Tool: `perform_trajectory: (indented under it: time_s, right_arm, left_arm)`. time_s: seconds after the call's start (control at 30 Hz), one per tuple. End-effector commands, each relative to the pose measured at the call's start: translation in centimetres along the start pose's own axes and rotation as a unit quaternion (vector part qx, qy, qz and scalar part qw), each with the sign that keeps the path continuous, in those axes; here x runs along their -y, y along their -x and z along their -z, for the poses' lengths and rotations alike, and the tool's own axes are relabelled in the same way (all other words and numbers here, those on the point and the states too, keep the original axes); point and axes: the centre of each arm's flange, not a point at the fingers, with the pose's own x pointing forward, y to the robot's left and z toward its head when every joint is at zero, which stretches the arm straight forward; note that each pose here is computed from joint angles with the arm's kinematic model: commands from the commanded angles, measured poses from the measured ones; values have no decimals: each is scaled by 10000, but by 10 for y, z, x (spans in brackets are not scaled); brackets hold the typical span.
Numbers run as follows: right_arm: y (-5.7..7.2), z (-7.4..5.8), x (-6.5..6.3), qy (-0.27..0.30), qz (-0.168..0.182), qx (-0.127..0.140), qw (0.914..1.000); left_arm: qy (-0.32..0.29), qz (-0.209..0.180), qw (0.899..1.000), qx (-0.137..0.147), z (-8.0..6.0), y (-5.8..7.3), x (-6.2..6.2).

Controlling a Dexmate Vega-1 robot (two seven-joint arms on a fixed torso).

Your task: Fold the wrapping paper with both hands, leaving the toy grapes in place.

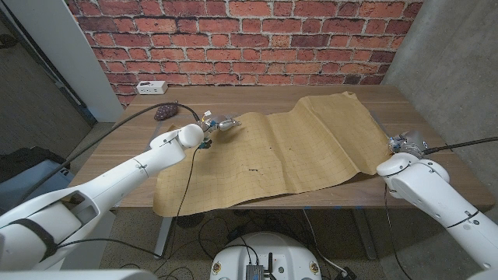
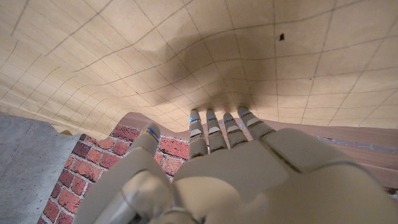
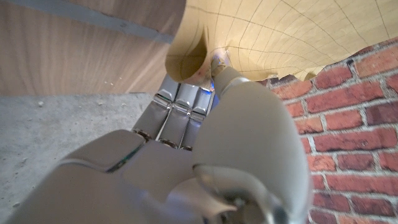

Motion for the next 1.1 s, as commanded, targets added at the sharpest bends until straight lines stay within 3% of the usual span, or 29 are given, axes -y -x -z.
perform_trajectory:
  time_s: [0.03, 0.2, 0.43, 0.67, 0.77, 0.87, 1.1]
  right_arm:
    - [27, -13, 14, -1284, 681, 857, 9857]
    - [34, -16, 18, -1707, 713, 990, 9777]
    - [48, -24, 23, -2647, 731, 1191, 9541]
    - [61, -38, 31, -3236, 752, 1143, 9363]
    - [70, -48, 35, -3194, 818, 1020, 9386]
    - [80, -61, 38, -2910, 928, 870, 9482]
    - [97, -90, 51, -2697, 649, 642, 9586]
  left_arm:
    - [-49, 22, 10000, 10, -2, -2, -2]
    - [-53, 65, 10000, -4, -1, -4, -2]
    - [-83, 153, 9998, -55, 0, -7, -3]
    - [-160, 223, 9996, -117, -1, -10, -3]
    - [-224, 210, 9994, -132, -2, -11, -3]
    - [-275, 204, 9993, -124, -3, -12, -4]
    - [-300, 240, 9992, -110, -3, -16, -2]
